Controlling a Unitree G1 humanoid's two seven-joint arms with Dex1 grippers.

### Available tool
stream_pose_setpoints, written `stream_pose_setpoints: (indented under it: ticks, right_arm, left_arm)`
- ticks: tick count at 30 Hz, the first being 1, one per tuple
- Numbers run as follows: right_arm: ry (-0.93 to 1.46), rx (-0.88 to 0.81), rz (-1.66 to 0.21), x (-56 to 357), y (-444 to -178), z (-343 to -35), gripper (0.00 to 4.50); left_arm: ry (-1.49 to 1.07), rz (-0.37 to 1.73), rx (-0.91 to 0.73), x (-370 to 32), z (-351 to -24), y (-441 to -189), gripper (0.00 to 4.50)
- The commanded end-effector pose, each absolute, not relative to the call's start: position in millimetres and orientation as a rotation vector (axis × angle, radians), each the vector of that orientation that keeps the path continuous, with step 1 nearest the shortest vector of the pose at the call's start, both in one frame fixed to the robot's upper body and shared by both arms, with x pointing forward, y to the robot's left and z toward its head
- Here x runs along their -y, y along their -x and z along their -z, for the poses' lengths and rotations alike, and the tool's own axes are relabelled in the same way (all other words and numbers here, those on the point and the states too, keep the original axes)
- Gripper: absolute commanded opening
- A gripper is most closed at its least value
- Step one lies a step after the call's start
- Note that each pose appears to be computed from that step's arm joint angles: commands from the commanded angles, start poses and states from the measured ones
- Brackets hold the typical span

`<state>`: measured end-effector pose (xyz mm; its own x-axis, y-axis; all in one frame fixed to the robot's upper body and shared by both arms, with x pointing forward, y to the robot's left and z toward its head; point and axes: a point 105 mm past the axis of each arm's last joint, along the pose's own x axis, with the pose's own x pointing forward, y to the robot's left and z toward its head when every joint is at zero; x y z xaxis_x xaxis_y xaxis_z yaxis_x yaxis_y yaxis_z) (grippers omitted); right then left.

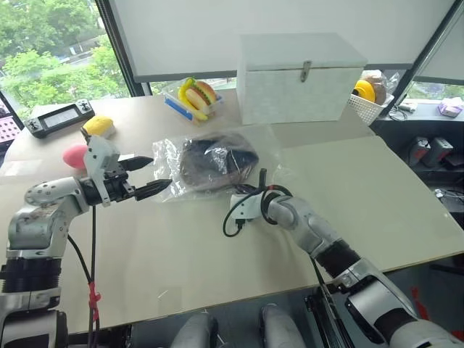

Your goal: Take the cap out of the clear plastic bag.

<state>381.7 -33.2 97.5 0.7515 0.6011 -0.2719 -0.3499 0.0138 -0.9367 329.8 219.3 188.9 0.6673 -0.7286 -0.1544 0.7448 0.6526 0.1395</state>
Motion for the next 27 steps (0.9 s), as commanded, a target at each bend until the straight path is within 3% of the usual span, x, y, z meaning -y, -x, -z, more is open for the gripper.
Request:
stream_pose_setpoints:
  ticks: [1,6,10,14,17,21,27]
  right_arm:
    - [1.396,0.157,-0.734,44.0,-380.8,-76.9,0.09]
    - [1.38,0.21,-0.655,52.1,-380.8,-91.7,0.09]
    - [1.201,0.138,-0.655,88.8,-358.3,-101.5,0.09]
    - [1.152,-0.027,-0.602,146.6,-339.9,-98.4,0.09]
    - [1.183,-0.18,-0.478,212.1,-334.3,-98.6,0.09]
    - [1.29,-0.253,-0.327,262.2,-341.8,-111.4,0.09]
    - [1.443,-0.205,-0.191,272.5,-363.0,-133.9,0.09]
  left_arm:
    - [-0.233,0.85,-0.038,-214.5,-201.2,-330.6,4.5]
    - [-0.23,0.857,-0.038,-212.5,-200.4,-332.6,4.5]
    - [-0.226,0.875,-0.038,-207.2,-198.2,-335.0,4.5]
    - [-0.223,0.884,-0.034,-204.5,-197.5,-337.1,4.5]
    - [-0.221,0.89,-0.033,-203.1,-197.1,-338.6,4.5]
    - [-0.221,0.896,-0.035,-201.6,-196.6,-340.1,4.5]
    - [-0.222,0.905,-0.034,-199.0,-197.8,-341.8,4.5]
